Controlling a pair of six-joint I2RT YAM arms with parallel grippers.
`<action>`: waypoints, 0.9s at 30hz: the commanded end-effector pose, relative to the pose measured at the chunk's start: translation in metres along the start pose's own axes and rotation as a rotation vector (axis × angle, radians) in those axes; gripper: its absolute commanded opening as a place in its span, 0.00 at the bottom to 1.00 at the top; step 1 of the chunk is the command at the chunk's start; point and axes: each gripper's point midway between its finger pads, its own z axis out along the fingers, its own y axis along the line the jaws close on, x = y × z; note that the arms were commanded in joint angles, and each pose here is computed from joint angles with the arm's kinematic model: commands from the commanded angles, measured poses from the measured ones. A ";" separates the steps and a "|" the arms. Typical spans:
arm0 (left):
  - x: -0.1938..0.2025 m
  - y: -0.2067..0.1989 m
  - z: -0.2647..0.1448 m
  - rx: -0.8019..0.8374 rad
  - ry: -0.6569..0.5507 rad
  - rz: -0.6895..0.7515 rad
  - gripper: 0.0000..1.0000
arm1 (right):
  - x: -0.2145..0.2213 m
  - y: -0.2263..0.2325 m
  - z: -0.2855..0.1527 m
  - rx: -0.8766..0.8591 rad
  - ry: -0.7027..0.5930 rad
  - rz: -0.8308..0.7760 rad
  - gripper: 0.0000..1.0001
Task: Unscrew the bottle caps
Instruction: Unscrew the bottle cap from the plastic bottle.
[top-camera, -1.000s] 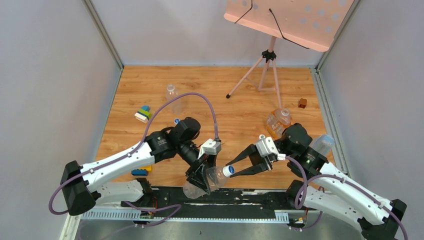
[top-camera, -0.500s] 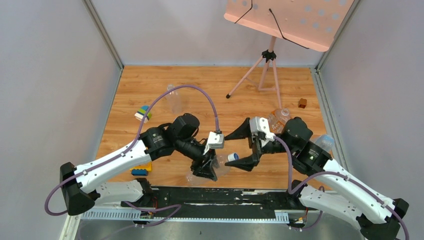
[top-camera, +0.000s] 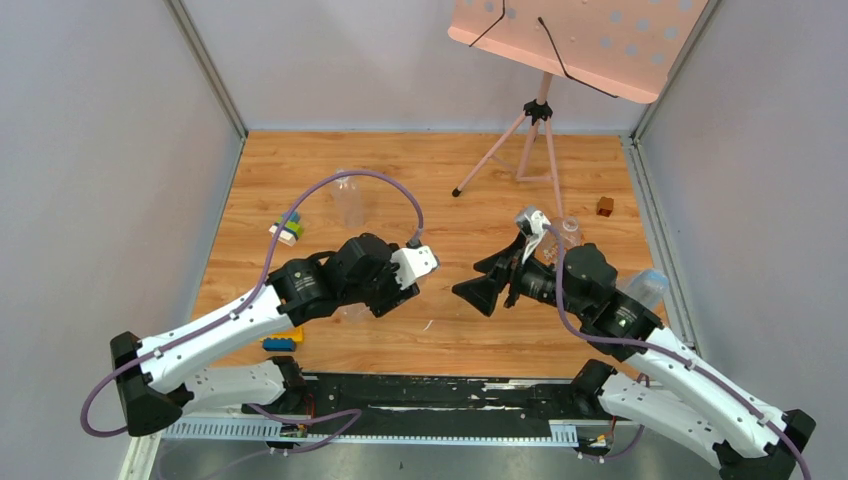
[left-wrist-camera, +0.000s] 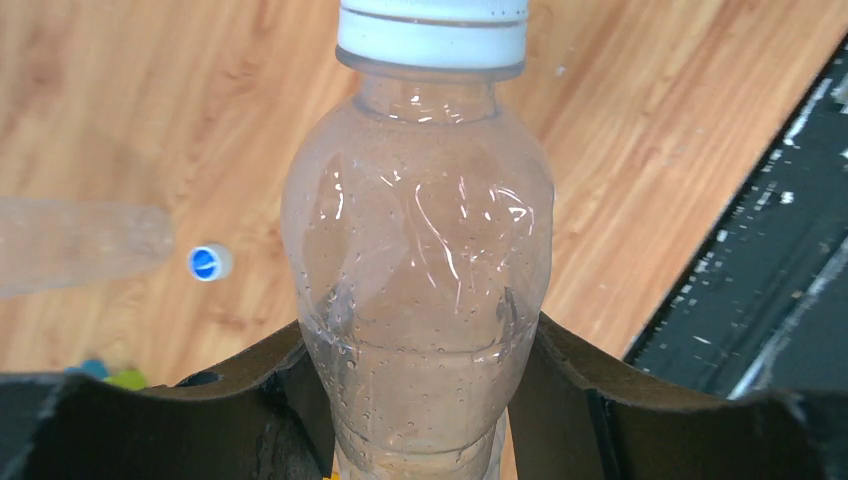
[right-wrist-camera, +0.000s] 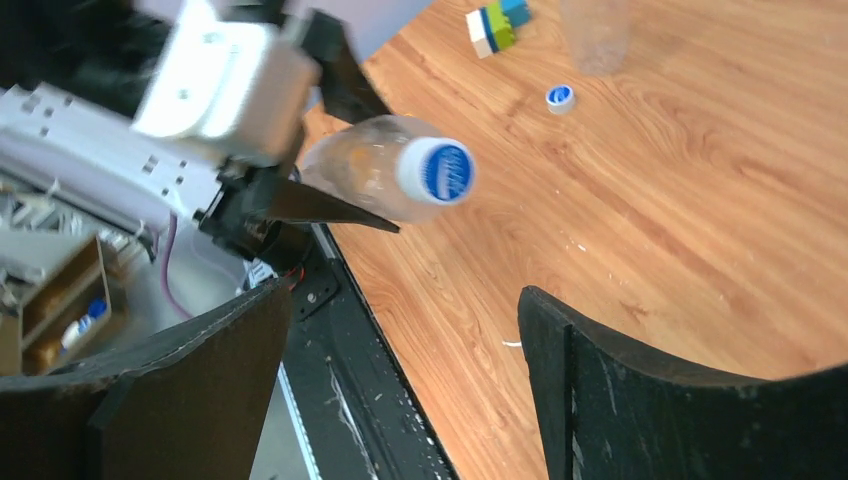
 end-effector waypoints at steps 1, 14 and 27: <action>-0.022 0.028 -0.010 -0.171 -0.103 0.105 0.00 | 0.002 -0.024 0.013 0.135 -0.006 0.298 0.84; -0.020 0.028 -0.002 -0.199 -0.109 0.210 0.00 | -0.011 -0.014 0.032 0.029 -0.005 0.528 0.80; -0.018 0.020 0.007 -0.154 -0.093 0.275 0.00 | -0.005 -0.016 0.067 -0.050 0.077 0.589 0.67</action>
